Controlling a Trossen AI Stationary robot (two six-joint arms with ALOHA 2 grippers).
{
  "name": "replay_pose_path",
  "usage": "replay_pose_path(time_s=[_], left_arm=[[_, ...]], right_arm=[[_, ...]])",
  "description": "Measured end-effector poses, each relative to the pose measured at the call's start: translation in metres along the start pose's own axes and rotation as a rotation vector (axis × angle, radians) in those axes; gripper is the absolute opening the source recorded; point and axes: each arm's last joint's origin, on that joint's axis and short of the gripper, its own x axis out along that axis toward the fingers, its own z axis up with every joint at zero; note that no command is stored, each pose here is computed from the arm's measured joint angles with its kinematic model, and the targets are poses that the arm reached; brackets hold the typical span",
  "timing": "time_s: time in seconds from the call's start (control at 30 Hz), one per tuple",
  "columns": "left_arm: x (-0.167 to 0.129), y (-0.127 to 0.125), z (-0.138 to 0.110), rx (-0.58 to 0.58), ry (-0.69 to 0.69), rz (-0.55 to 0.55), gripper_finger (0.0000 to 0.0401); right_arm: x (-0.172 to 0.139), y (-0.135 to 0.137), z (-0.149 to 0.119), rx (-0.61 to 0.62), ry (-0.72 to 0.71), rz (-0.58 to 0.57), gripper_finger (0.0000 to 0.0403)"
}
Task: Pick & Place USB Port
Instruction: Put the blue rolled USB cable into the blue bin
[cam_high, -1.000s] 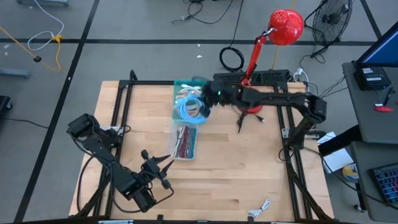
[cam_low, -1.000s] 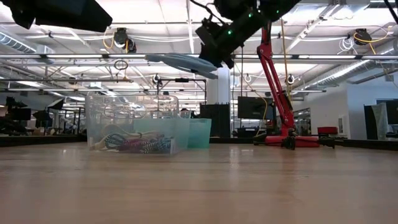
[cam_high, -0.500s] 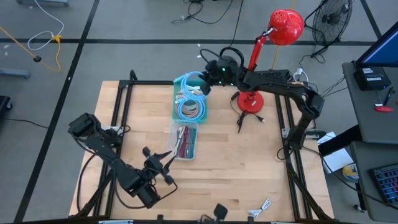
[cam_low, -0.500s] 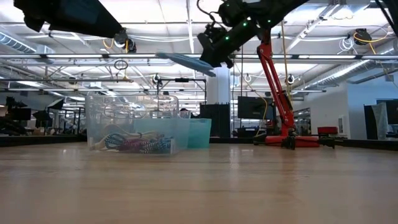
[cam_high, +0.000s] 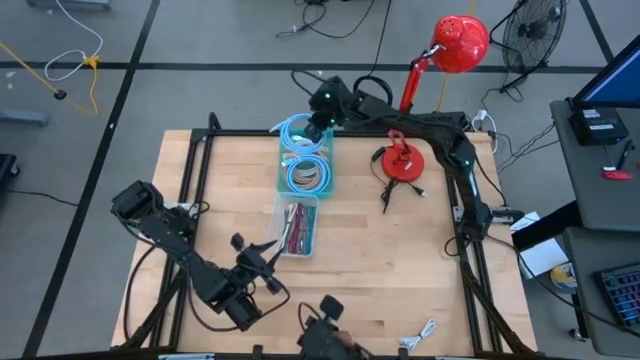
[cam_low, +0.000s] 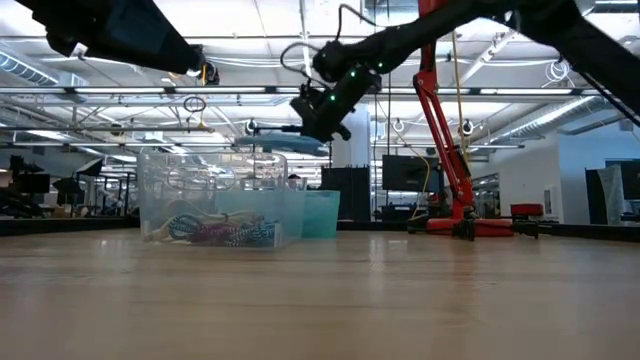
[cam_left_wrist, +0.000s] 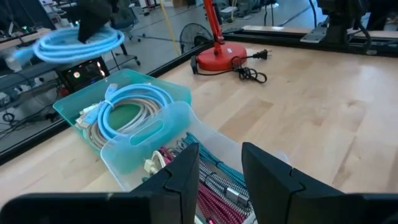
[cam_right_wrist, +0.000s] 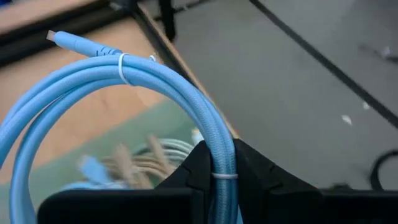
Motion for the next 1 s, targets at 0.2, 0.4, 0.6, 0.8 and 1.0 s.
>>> replay_pose_path(time_s=[0.2,0.4,0.6,0.8,1.0], left_arm=[[-0.004,0.0,-0.001,0.009,0.005,-0.013,0.0124],[-0.005,0.0,-0.002,0.006,0.007,-0.015,0.0124],[-0.003,0.0,-0.001,0.004,0.008,-0.011,0.0124],[-0.003,0.0,-0.001,0.003,0.008,-0.011,0.0124],[-0.004,0.0,-0.002,0.004,0.01,-0.015,0.0124]], right_arm=[[0.021,-0.027,-0.014,0.087,0.103,0.03,0.0034],[0.021,-0.031,-0.019,0.1,0.131,0.047,0.0034],[0.023,-0.014,-0.021,0.071,0.153,0.072,0.0036],[0.027,0.008,-0.024,-0.001,0.157,0.03,0.0035],[0.03,0.018,-0.032,-0.011,0.185,0.013,0.0036]])
